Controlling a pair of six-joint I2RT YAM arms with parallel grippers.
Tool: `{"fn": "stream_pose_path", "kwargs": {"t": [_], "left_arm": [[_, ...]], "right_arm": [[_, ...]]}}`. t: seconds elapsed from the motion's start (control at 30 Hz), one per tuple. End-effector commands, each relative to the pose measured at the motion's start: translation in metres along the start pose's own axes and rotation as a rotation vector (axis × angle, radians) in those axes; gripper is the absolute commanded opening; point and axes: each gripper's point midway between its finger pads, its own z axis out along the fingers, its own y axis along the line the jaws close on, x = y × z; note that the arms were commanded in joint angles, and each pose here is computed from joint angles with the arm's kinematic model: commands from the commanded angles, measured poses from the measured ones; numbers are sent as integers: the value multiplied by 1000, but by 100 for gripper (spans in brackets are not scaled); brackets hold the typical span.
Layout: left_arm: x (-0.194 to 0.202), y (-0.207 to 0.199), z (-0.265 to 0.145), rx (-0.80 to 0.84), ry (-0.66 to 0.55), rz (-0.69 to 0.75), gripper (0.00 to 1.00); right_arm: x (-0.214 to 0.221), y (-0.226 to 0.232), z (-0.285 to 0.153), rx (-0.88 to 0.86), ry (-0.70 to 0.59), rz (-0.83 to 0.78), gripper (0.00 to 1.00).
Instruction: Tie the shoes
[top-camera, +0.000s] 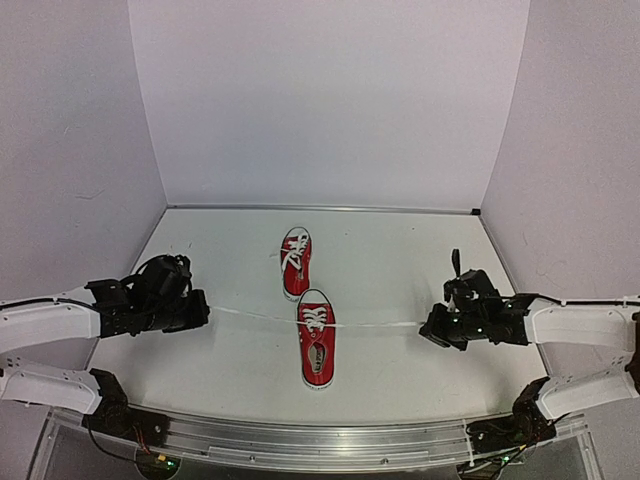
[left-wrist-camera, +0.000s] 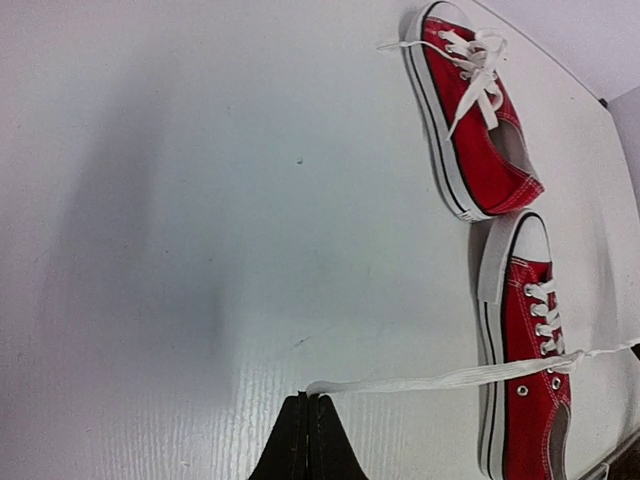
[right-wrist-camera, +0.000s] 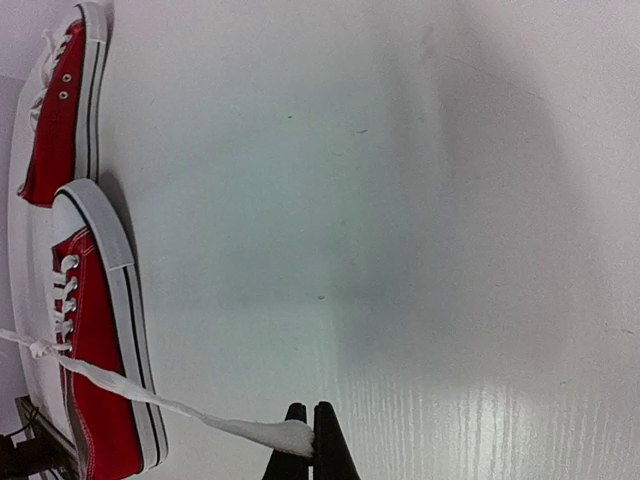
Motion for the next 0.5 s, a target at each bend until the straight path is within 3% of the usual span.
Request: {"fn": "stream_pose_path", "kwargs": {"t": [0.0, 0.23, 0.47], "left_arm": [[-4, 25, -4, -101, -35, -96, 0], [6, 42, 4, -172, -7, -145, 0], [8, 60, 8, -222, 10, -180, 0]], "right_arm": [[-6, -29, -7, 105, -85, 113, 0], [-11, -56, -27, 159, -195, 266, 0], [-13, -63, -35, 170, -233, 305, 0]]}}
